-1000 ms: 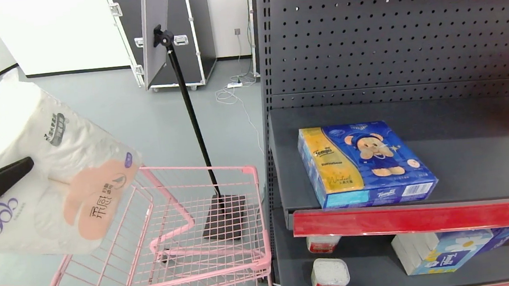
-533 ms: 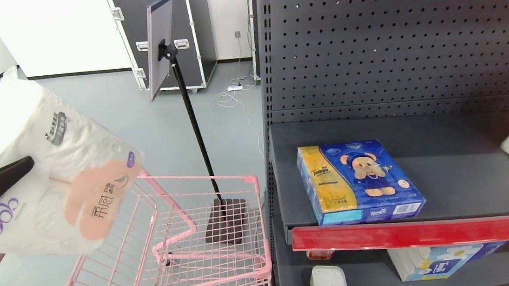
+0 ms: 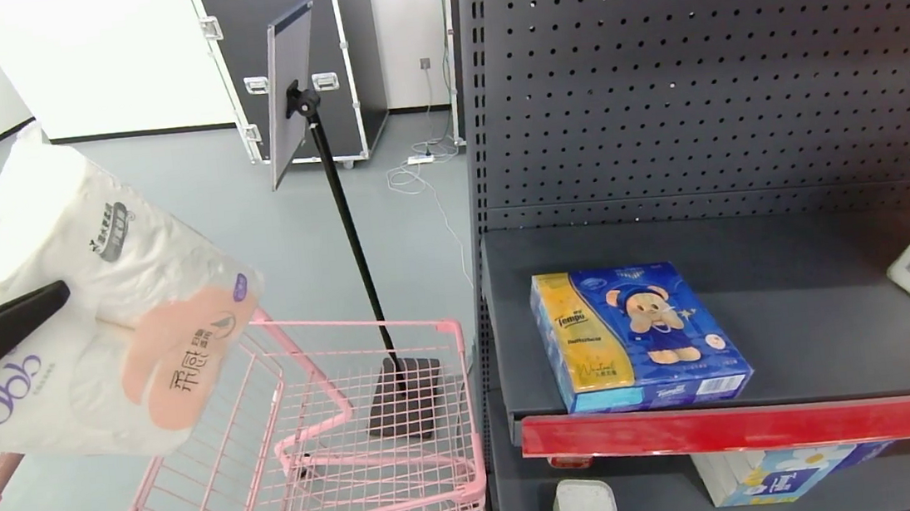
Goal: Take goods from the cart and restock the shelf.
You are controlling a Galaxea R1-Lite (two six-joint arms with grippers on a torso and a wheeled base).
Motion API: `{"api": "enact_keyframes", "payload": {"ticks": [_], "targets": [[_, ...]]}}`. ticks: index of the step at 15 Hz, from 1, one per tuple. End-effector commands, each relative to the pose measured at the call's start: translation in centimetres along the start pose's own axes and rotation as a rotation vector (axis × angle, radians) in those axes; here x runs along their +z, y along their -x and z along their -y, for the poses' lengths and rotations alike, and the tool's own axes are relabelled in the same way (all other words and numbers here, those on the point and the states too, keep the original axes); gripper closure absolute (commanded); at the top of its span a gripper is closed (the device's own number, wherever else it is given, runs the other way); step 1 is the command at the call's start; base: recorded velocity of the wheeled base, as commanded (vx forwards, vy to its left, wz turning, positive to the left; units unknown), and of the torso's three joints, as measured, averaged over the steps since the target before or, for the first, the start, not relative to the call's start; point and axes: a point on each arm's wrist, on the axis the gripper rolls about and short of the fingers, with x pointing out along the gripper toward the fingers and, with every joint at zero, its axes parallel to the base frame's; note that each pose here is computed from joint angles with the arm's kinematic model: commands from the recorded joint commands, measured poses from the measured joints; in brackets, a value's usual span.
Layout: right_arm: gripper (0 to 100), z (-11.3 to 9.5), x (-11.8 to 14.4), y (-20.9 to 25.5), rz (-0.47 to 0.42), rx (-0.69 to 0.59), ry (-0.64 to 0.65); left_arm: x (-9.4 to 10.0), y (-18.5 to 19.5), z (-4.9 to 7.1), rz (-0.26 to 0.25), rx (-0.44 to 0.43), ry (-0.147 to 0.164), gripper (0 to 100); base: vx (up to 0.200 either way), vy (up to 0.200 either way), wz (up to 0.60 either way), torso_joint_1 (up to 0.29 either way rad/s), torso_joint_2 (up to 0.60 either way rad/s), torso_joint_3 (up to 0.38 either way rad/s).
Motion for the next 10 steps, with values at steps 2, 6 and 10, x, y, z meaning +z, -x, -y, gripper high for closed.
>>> {"api": "enact_keyframes", "payload": {"ticks": [2,6,10], "targets": [[0,0.0,0.01,-0.01,-0.001,0.0,0.0,-0.09,-0.17,-0.08,-0.006,0.0,0.004,100,0.0,0.0,-0.3,0.004,0.0,0.001],[0,0.0,0.0,0.0,0.0,0.0,0.002,-0.1,-0.2,-0.1,-0.008,0.0,0.005,100,0.0,0.0,-0.6,0.002,0.0,0.002],[0,0.0,0.01,-0.01,-0.001,0.002,0.002,-0.09,-0.17,-0.08,-0.006,0.0,0.004,100,0.0,0.0,-0.6,0.002,0.0,0.002]]}}
